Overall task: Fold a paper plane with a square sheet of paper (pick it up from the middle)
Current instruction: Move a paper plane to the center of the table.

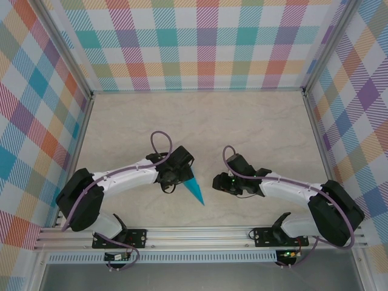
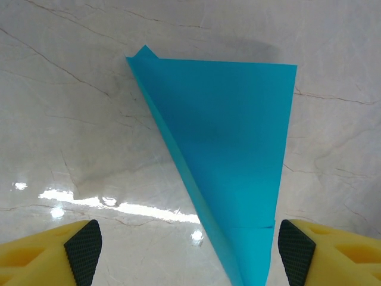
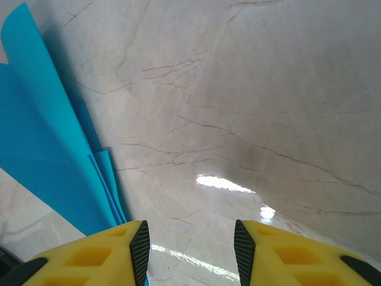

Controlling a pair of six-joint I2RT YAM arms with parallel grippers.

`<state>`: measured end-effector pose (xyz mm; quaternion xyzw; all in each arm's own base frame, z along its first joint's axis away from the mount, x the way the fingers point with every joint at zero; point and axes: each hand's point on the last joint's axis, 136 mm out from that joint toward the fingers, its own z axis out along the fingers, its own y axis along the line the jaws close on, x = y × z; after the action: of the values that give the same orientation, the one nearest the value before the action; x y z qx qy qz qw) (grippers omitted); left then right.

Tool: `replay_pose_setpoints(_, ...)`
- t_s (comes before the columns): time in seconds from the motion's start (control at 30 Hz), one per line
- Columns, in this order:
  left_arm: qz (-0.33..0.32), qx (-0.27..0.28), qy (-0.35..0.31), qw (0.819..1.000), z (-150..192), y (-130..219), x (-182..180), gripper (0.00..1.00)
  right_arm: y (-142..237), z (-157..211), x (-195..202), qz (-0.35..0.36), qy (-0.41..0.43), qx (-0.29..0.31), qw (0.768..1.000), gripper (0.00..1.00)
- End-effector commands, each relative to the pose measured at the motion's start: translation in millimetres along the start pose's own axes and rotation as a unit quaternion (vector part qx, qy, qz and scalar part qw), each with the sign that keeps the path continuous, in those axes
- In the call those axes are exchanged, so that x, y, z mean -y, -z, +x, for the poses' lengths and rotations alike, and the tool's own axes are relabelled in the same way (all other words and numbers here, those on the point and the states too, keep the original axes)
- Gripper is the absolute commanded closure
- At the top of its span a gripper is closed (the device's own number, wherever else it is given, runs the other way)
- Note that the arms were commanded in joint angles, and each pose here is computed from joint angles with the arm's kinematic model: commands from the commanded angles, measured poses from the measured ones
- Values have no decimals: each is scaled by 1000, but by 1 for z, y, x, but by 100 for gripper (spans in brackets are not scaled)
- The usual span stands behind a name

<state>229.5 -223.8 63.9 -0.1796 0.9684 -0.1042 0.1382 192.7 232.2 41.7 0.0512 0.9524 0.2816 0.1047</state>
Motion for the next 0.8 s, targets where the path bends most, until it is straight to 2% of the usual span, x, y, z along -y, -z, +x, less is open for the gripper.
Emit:
replay_pose_setpoints(0.0, -19, 5, 4, 1000, -1, -1, -1, 21, 0, -3, -11, -17, 15, -7, 1000, 54)
replay_pose_setpoints(0.3, -1, -21, 36, 999, 6, -19, -11, 33, -8, -7, -29, -29, 32, -33, 999, 52)
replay_pose_setpoints(0.6, 29, -9, 88, 996, 8, -16, -38, 48, -26, -8, -52, -57, 38, -73, 995, 49)
replay_pose_setpoints(0.77, 49, -5, 91, 995, 7, -12, -38, 49, -35, -9, -63, -66, 48, -86, 993, 47)
